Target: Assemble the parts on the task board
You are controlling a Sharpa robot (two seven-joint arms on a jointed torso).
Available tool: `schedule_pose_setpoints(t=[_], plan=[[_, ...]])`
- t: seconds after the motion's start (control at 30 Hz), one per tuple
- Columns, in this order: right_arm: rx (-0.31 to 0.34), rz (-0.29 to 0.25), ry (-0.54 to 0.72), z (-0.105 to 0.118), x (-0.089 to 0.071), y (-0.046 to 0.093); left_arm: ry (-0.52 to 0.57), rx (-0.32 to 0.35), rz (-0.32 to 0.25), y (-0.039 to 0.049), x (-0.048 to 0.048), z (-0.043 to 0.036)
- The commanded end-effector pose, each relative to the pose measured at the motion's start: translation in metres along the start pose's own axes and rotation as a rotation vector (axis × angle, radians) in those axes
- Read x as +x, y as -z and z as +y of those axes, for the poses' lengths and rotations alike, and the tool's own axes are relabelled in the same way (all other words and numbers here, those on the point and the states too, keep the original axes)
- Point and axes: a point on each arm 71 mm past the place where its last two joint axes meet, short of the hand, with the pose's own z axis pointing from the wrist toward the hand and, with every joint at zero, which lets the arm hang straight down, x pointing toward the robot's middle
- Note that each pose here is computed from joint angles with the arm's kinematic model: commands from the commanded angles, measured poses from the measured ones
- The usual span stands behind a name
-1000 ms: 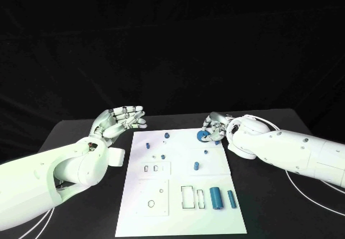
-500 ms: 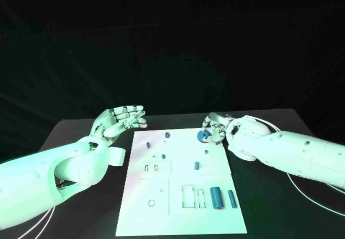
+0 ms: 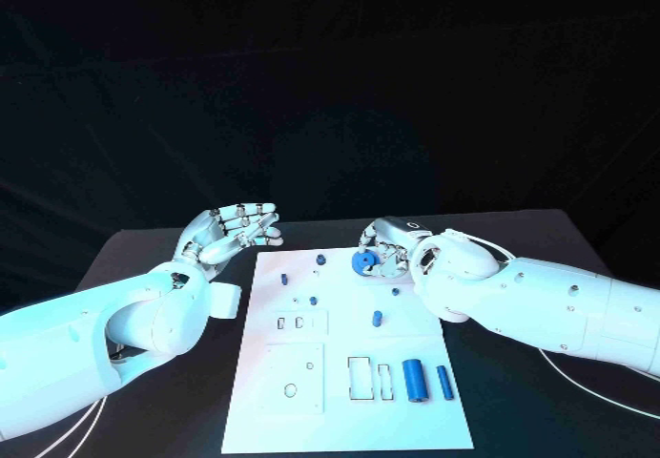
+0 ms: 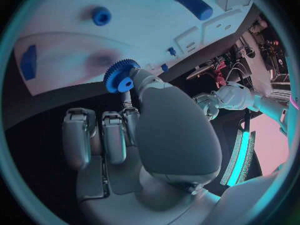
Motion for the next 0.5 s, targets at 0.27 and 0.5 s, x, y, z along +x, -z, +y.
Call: schedule_pose_setpoints(t=[0.27, 0.5], plan=[[-0.128, -0.071, 0.034, 0.050, 0.007, -0.010, 0.016, 0.004, 0.026, -0.0010, 0.0060, -0.0014], [-0.146, -0.057, 0.016, 0.066, 0.024, -0.019, 0.019, 0.003, 0.031, -0.0013, 0.0081, -0.0013]])
